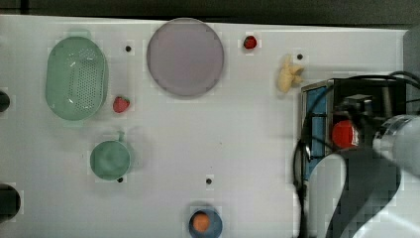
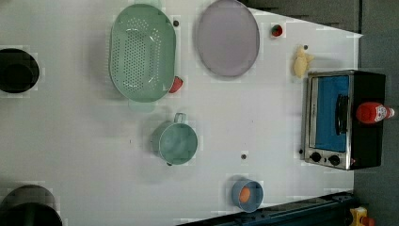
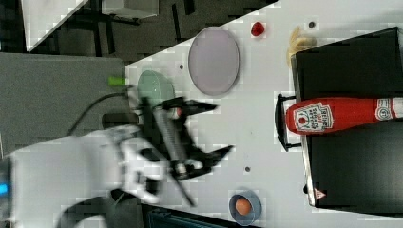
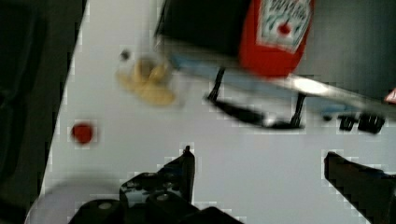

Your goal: Pick Ketchup from oven and place it on table.

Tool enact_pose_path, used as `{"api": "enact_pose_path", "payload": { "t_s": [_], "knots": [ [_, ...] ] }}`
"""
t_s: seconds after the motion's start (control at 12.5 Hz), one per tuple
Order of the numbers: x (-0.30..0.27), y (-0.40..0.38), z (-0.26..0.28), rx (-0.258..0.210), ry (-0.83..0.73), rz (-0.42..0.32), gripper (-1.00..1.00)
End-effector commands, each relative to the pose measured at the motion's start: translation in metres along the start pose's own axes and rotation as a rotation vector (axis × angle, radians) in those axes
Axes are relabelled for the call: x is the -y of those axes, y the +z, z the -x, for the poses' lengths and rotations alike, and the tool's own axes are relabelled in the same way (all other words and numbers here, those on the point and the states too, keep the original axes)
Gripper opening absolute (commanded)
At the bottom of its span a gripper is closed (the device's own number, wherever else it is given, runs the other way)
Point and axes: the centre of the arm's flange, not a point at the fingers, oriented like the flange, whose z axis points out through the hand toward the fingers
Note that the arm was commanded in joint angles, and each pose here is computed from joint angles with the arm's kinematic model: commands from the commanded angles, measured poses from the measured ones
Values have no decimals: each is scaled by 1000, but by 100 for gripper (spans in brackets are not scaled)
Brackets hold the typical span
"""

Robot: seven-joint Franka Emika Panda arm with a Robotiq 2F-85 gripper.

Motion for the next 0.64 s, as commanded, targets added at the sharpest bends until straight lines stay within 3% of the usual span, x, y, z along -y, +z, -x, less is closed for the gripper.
{"api": "enact_pose_path", "payload": {
  "t_s": [0.08,0.48,0.64],
  "knots": [
    [-11,24,-38,-19,88,8,100],
    [-10,81,-93,-96,166,48,100],
    [-14,108,-104,-73,216,46,100]
  ]
}}
